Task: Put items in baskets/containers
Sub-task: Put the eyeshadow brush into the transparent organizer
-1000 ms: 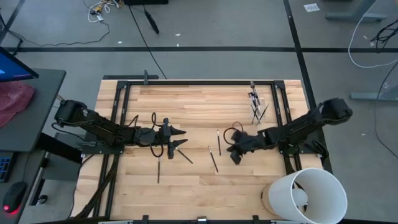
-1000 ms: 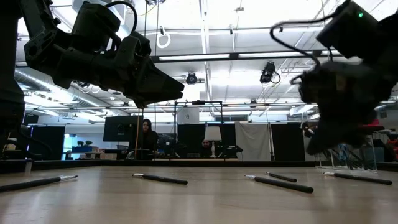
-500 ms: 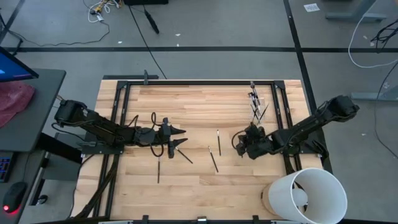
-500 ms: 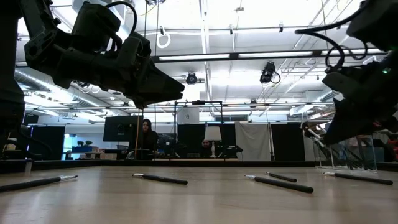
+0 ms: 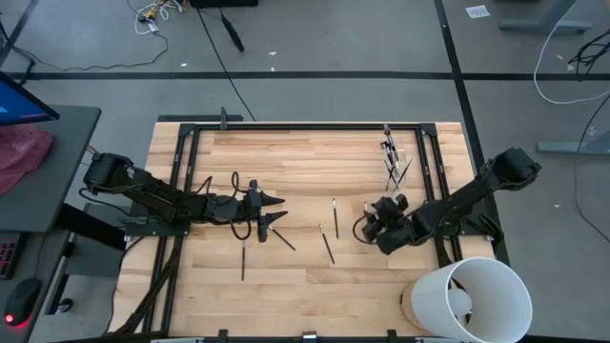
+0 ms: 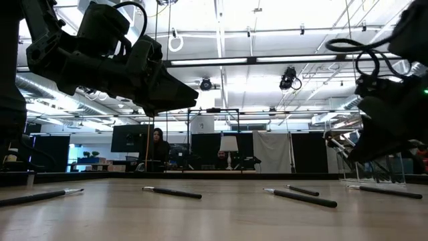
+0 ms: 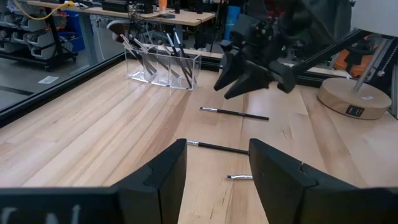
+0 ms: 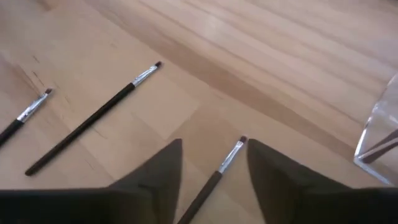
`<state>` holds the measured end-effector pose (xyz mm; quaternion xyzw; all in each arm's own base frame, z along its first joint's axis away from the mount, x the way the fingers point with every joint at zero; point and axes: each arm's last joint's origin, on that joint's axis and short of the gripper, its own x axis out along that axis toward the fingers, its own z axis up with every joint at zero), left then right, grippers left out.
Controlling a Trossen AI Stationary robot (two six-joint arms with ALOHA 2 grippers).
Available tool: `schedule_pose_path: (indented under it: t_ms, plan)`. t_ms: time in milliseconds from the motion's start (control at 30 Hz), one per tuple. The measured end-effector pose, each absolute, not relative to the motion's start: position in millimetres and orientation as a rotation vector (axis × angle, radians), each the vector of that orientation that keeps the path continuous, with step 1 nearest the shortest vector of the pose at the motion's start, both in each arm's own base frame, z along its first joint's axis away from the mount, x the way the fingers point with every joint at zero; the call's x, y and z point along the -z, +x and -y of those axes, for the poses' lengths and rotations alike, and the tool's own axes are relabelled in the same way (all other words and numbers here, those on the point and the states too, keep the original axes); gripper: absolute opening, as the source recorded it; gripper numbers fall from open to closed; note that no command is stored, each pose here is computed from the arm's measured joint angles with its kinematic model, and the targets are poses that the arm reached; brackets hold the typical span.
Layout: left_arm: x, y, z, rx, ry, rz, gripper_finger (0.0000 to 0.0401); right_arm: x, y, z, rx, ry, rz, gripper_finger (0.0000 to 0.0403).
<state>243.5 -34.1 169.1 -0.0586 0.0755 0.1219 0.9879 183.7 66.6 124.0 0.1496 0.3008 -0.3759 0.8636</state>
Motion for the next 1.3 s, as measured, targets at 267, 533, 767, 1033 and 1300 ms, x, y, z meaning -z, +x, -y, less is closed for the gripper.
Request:
schedule_pose_path:
  t_ms: [267,533,767,1033,1300]
  plan:
    - [-169.2,243.5,34.1,-0.245,-0.118,-0.152,0.0177,-89.7,183.3,-72.8,0.878,0.269,-0.626,0.0218]
    - [-169.1,243.5,34.1,-0.245,-0.118,-0.152,0.0177,-65.6,183.1,-79.2,0.892,0.209,-0.636,0.0158]
    - [-169.1,243.5,34.1,-0.245,-0.118,-0.152,0.0177,-52.8,166.6,-83.5,0.88,0.222,-0.564,0.0092]
    - [-169.1,243.5,34.1,-0.245,-0.118,-0.152,0.0177,-45.8,155.1,-78.3,0.834,0.192,-0.515,0.0024]
    - [-169.1,243.6,34.2,-0.244,-0.118,-0.152,0.0177,-45.0,154.2,-77.5,0.805,0.172,-0.503,0.0011]
